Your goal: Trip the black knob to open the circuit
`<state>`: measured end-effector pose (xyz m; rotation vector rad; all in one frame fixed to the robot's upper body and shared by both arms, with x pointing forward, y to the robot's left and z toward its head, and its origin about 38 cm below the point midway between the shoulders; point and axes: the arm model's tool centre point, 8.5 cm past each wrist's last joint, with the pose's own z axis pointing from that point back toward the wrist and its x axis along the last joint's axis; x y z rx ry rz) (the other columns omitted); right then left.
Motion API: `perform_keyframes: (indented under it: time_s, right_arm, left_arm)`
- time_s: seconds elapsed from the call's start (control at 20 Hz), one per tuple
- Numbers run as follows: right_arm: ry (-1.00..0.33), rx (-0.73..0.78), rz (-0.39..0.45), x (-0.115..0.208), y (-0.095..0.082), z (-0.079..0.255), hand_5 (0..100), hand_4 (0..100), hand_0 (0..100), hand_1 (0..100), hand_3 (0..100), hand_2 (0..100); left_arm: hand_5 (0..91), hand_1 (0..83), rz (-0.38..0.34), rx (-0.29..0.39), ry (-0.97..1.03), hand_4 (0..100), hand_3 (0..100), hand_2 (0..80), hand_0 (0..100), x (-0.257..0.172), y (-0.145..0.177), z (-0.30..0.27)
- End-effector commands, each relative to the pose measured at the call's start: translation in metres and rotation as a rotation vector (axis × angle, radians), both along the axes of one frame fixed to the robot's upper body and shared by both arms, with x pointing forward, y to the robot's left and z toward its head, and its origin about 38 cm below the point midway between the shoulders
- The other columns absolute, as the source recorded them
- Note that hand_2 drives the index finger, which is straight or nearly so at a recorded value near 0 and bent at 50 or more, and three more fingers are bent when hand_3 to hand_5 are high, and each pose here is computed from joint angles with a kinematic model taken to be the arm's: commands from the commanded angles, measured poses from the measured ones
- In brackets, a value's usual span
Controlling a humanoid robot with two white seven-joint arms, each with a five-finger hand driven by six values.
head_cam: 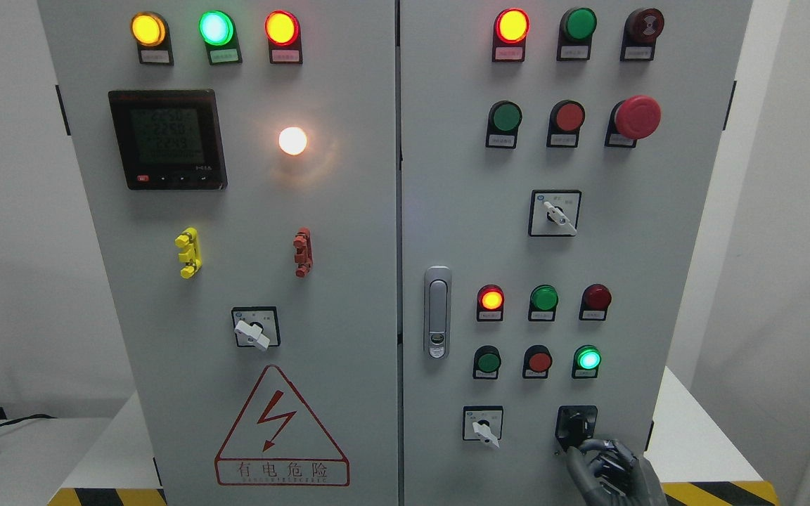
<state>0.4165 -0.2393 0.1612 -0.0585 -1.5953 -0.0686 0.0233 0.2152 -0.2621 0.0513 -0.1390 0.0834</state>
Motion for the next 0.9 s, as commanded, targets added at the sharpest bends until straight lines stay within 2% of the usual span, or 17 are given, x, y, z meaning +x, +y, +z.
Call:
perform_keyframes:
  time_s: [0.0, 0.35, 0.85]
  right_arm:
    - [0.007, -0.02, 0.006, 0.0, -0.001, -0.002, 79, 77, 47, 79, 85, 50]
    - [0.005, -0.027, 0.004, 0.0, -0.003, -0.002, 79, 77, 47, 79, 85, 50]
    - [0.007, -0.03, -0.018, 0.0, -0.015, -0.004, 79, 77, 47, 79, 85, 50]
  left_arm:
    - [0.0, 38.9, -0.031, -0.001, -0.001, 0, 0, 0.0, 12, 0.0, 0.0, 0.0]
    - [0.0, 38.9, -0.031, -0.002, -0.001, 0, 0, 0.0, 12, 0.0, -0.001, 0.0]
    - [0.0, 38.9, -0.031, -0.001, -0.001, 0, 0, 0.0, 12, 0.0, 0.0, 0.0]
